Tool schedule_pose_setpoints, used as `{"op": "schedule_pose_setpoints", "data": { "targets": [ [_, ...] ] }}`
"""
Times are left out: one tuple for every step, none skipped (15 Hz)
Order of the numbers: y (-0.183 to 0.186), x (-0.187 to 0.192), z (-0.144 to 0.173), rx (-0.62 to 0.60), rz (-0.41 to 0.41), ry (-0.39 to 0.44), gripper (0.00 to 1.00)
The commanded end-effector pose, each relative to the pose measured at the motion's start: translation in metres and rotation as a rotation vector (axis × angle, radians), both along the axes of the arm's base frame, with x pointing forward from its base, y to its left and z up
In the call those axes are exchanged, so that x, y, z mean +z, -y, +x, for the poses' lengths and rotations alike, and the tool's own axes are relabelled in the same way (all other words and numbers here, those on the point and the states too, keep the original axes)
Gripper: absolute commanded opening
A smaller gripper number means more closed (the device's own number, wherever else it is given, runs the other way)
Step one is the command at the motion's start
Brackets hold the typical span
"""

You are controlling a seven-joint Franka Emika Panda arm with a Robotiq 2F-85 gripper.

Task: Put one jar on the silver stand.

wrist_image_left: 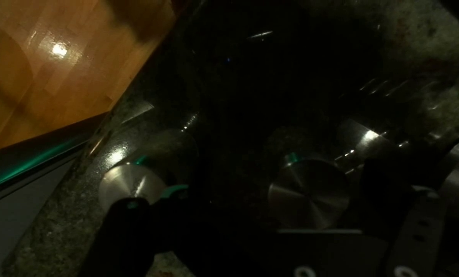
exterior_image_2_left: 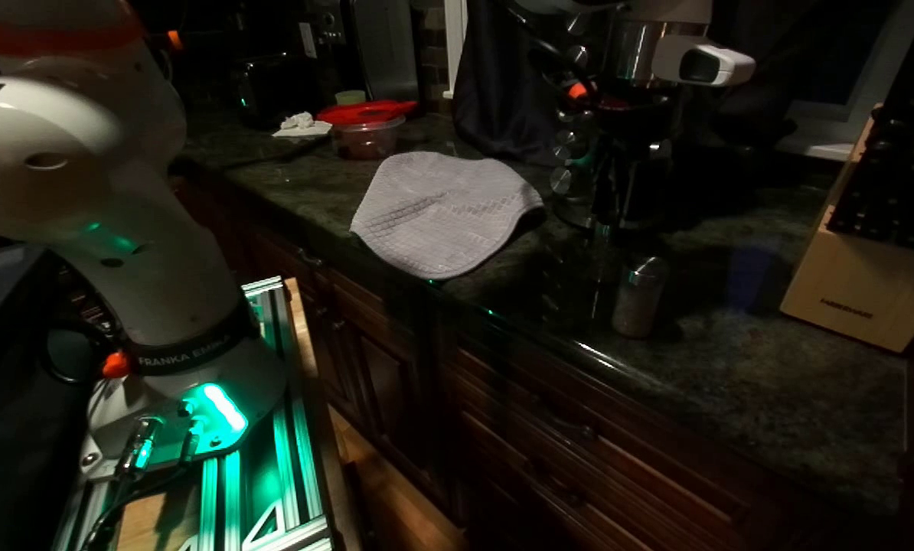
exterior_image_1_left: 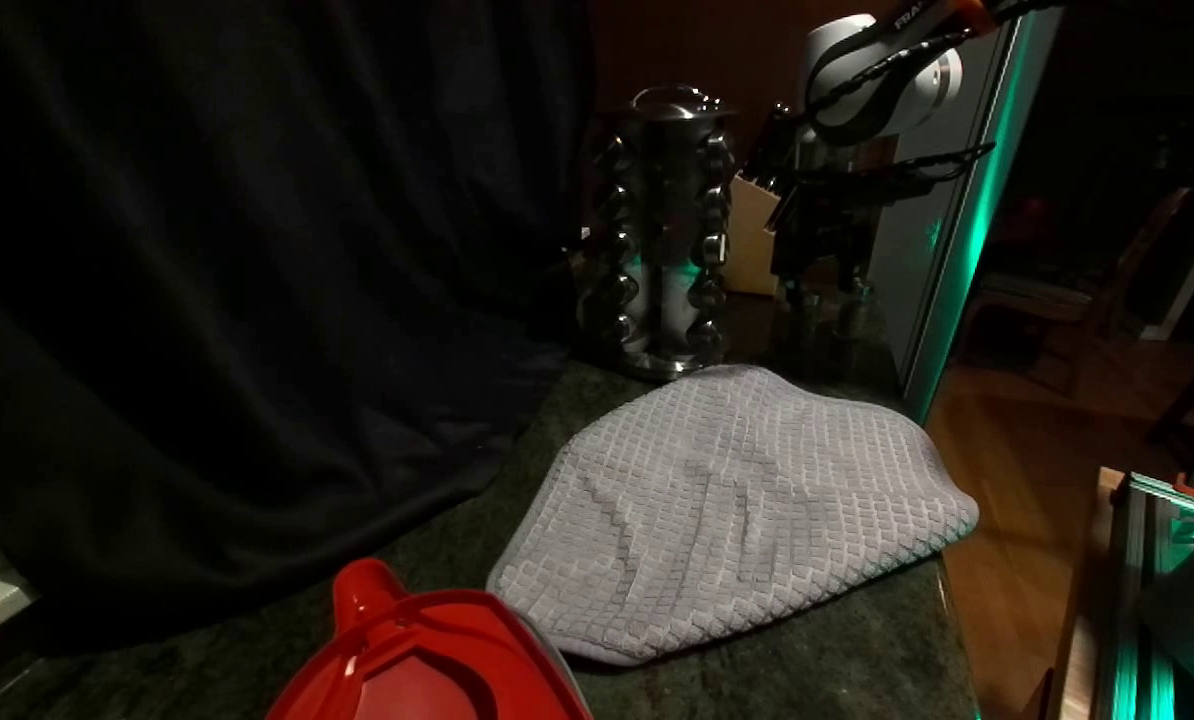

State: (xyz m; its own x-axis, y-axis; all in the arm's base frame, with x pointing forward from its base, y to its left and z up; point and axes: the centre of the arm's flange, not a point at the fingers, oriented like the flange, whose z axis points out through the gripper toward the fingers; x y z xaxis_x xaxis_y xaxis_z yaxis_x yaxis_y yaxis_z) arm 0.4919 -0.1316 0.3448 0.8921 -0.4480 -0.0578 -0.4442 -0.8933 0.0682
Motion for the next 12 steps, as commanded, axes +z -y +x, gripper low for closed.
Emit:
{"op": "schedule_pose_setpoints", "data": {
  "targets": [
    [0.0006,-0.0076,-0.0034,-0.017,0.014,0.018,0.99],
    [0.0006,-0.0077,-0.0037,-0.017,0.015,0.018,0.97],
    [0.0005,-0.0082,-0.004,-0.017,0.014,0.017,0.95],
    [0.0005,-0.0085,-0.0042,-0.018,0.014,0.016,0.91],
    [0.0005,-0.009,-0.0044,-0.018,0.014,0.015,0.75],
    [0.0004,-0.0095,-0.0047,-0.018,0.014,0.015,0.65],
    [0.0003,-0.01,-0.005,-0.019,0.014,0.014,0.57],
    [0.0002,-0.0104,-0.0051,-0.019,0.014,0.014,0.49],
    [0.0001,-0.011,-0.0053,-0.019,0.013,0.014,0.41],
    [0.0001,-0.0115,-0.0055,-0.019,0.011,0.015,0.34],
    [0.0003,-0.0117,-0.0055,-0.02,0.011,0.015,0.25],
    [0.0005,-0.0115,-0.0054,-0.02,0.01,0.016,0.24]
  ]
}}
